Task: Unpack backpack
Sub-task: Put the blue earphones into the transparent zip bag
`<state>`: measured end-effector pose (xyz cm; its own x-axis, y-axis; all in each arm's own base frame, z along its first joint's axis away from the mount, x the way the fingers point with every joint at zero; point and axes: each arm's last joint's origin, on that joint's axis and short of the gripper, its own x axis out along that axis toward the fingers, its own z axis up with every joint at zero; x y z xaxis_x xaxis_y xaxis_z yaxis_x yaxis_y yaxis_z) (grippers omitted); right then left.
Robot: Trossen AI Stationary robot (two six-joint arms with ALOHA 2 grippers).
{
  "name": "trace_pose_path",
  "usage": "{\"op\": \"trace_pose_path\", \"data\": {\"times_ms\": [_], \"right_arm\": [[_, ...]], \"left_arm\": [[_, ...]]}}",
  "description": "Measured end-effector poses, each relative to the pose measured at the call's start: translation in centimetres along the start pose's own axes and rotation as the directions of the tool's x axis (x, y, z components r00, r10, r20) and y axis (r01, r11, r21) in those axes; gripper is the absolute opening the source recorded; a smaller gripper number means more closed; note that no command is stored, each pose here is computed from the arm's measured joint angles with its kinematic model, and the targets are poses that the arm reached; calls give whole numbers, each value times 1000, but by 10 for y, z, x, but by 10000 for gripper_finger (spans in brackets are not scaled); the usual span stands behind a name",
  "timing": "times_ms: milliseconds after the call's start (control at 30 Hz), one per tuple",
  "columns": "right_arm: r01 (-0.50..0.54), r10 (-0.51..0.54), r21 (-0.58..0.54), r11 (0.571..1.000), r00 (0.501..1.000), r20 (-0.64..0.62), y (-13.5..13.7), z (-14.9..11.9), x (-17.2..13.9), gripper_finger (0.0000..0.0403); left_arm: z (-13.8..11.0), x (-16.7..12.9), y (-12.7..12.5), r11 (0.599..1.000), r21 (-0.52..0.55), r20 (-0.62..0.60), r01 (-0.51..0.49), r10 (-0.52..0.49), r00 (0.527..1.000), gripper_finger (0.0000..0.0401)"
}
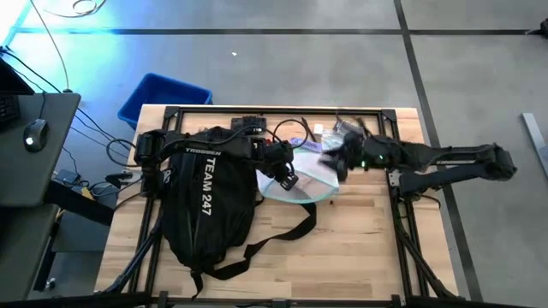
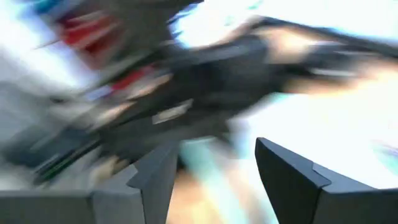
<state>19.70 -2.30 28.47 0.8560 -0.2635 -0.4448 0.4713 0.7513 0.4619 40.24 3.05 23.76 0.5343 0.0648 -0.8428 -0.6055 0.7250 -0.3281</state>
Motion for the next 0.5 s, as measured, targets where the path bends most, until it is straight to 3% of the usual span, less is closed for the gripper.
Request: {"op": "trace_pose_path", "data": {"times_ms": [100, 167, 300, 500], "right_arm": [[275, -263, 93, 957, 957, -126, -40, -2, 4, 187], [359, -332, 98, 928, 918, -215, -61, -1, 10, 189], [418, -388, 40, 907, 871, -302, -94, 4, 32, 216], [455, -377, 90, 886, 820, -431, -135, -1, 68, 274]], "left_arm": [[-2, 0, 1, 1000, 10, -20, -12, 12, 1000, 0], [-2, 0, 1, 1000, 19, -16, -11, 11, 1000, 0], [-2, 0, 1, 1000, 21, -16, -10, 10, 1000, 0], [-2, 0, 0, 1000, 29, -23, 0, 1, 1000, 0]]}}
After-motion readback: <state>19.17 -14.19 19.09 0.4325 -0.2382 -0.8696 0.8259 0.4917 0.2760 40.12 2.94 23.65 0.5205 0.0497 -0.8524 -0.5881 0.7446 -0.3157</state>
